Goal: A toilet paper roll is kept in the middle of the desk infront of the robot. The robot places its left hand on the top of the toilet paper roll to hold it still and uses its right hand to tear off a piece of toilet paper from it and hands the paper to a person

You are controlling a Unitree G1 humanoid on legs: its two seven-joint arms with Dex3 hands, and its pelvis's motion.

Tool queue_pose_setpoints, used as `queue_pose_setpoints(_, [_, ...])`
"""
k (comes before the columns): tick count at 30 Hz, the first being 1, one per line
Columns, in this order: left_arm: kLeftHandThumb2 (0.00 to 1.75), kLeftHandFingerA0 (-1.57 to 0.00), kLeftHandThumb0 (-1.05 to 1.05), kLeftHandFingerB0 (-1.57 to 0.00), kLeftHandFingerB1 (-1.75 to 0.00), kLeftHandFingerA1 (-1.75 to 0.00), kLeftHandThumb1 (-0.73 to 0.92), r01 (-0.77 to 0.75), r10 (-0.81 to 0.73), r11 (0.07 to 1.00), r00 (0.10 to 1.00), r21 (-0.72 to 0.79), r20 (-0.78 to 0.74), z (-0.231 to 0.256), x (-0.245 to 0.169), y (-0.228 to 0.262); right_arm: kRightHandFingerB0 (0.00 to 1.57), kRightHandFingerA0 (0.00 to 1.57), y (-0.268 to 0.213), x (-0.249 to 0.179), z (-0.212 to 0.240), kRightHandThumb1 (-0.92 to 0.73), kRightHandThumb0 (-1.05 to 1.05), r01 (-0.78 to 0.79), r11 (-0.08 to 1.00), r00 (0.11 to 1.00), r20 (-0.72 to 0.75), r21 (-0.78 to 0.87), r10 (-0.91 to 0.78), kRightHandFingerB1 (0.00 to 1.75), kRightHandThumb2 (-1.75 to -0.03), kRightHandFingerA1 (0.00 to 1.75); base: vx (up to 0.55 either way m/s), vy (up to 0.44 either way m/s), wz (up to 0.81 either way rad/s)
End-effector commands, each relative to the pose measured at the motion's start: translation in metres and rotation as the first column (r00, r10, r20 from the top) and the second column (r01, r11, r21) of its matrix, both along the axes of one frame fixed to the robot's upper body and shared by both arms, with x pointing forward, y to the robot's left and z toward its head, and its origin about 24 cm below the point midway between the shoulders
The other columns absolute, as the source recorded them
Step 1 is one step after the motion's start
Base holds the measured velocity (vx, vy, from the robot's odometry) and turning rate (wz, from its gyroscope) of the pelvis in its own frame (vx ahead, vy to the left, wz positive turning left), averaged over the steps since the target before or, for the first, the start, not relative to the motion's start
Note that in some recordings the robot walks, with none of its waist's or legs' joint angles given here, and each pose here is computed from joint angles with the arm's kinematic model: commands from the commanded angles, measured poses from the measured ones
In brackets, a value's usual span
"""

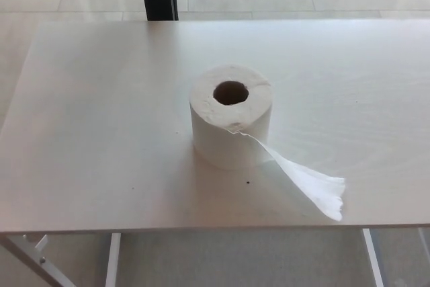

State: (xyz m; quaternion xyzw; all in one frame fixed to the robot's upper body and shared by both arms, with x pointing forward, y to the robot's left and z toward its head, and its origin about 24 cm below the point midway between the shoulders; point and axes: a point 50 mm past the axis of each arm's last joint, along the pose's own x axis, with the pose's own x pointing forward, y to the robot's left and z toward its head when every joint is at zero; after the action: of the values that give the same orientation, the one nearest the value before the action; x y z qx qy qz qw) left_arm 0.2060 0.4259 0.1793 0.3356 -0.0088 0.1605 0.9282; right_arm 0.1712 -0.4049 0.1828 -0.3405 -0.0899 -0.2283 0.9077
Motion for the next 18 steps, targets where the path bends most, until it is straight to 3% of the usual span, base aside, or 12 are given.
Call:
queue_pose_setpoints(1, [0.97, -0.32, -0.67, -0.31, -0.55, -0.6, 0.57, 0.264, -0.317, 0.947, 0.852, 0.182, 0.416, 0.131, 0.031, -0.102, 0.21, 0.12, 0.117, 0.044, 0.075, -0.75, -0.73, -0.467, 0.869, 0.864, 0.127, -0.164, 0.488, 0.38, -0.63, 0.54, 0.0, 0.0, 0.0])
queue_pose_setpoints(5, [0.97, -0.29, -0.66, -0.28, -0.53, -0.58, 0.58, 0.347, -0.401, 0.914, 0.842, 0.209, 0.361, 0.125, 0.052, -0.13, 0.22, 0.15, 0.144, 0.053, 0.059, -0.74, -0.77, -0.532, 0.833, 0.84, 0.03, -0.15, 0.542, 0.34, -0.62, 0.5, 0.0, 0.0, 0.0])
queue_pose_setpoints(6, [0.63, -0.34, -0.67, -0.37, -0.41, -0.48, 0.78, 0.366, -0.456, 0.877, 0.838, 0.311, 0.3, 0.121, 0.06, -0.152, 0.2, 0.13, 0.159, 0.057, 0.047, -0.75, -0.7, -0.591, 0.796, 0.804, -0.024, -0.131, 0.594, 0.33, -0.62, 0.47, 0.0, 0.0, 0.0])
queue_pose_setpoints(8, [0.63, -0.32, -0.68, -0.37, -0.39, -0.48, 0.77, 0.431, -0.521, 0.836, 0.819, 0.34, 0.24, 0.113, 0.068, -0.172, 0.25, 0.17, 0.177, 0.059, 0.033, -0.73, -0.68, -0.624, 0.771, 0.781, -0.056, -0.127, 0.622, 0.33, -0.61, 0.47, 0.0, 0.0, 0.0])
queue_pose_setpoints(9, [0.63, -0.32, -0.67, -0.37, -0.39, -0.49, 0.78, 0.449, -0.547, 0.807, 0.814, 0.383, 0.197, 0.11, 0.071, -0.182, 0.16, 0.12, 0.184, 0.06, 0.026, -0.57, -0.72, -0.643, 0.757, 0.766, -0.083, -0.115, 0.638, 0.45, -0.9, 0.52, 0.0, 0.0, 0.0])
queue_pose_setpoints(11, [0.63, -0.35, -0.65, -0.38, -0.4, -0.47, 0.78, 0.502, -0.589, 0.773, 0.794, 0.388, 0.147, 0.098, 0.076, -0.199, 0.2, 0.12, 0.196, 0.063, 0.011, -0.54, -0.71, -0.66, 0.747, 0.75, -0.123, -0.078, 0.65, 0.45, -0.88, 0.52, 0.0, 0.0, 0.0])
queue_pose_setpoints(12, [1.01, -0.28, -0.68, -0.33, -0.54, -0.57, 0.61, 0.528, -0.607, 0.76, 0.785, 0.38, 0.123, 0.092, 0.079, -0.207, 0.29, 0.17, 0.202, 0.064, 0.005, -0.69, -0.69, -0.676, 0.732, 0.736, -0.139, -0.085, 0.663, 0.32, -0.59, 0.46, 0.0, 0.0, 0.0])
queue_pose_setpoints(18, [0.99, -0.28, -0.66, -0.35, -0.56, -0.58, 0.59, 0.572, -0.64, 0.71, 0.768, 0.41, 0.037, 0.071, 0.087, -0.232, 0.35, 0.25, 0.221, 0.073, -0.025, -0.65, -0.54, -0.732, 0.681, 0.664, -0.253, -0.025, 0.704, 0.39, -0.6, 0.49, 0.0, 0.0, 0.0])
